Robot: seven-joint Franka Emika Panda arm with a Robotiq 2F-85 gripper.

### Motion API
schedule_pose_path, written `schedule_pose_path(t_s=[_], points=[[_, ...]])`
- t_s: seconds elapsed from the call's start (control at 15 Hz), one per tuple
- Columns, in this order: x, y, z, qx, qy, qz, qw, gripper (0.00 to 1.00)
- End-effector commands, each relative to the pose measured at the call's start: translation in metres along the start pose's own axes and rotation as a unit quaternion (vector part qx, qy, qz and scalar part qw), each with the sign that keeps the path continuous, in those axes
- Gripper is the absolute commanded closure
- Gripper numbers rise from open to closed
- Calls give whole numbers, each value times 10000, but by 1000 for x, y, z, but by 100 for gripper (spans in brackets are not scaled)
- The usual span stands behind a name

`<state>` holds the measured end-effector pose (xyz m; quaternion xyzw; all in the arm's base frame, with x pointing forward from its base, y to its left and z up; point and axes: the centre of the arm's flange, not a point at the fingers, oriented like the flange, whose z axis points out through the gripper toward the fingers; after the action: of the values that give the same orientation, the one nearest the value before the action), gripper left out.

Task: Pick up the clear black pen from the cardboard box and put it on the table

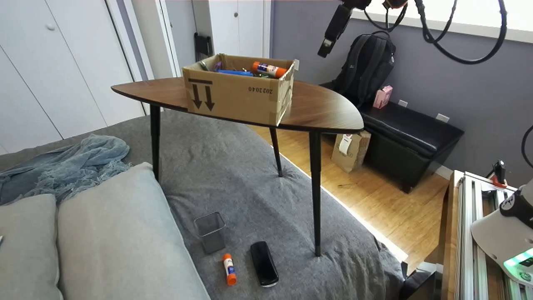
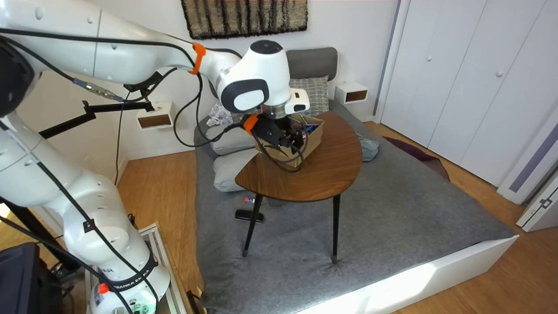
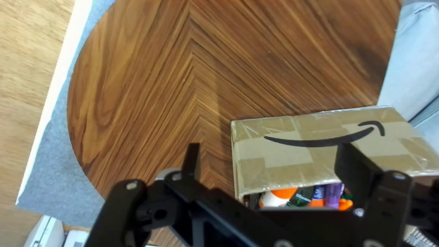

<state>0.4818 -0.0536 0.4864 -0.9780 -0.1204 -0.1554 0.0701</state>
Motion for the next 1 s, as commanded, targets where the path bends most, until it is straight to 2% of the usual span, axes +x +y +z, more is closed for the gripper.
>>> schedule_pose_path(t_s=[0.0,0.33,0.6,0.67,0.93], points=[[1,-22,-50,-183,-68,190,9996,0],[0,-45,-90,-558,-68,407,9976,0],[-3,-47,-104,-793,-42,503,9956,0],[2,-46,-91,-591,-28,416,9974,0],[0,-43,-97,-664,14,451,9968,0]])
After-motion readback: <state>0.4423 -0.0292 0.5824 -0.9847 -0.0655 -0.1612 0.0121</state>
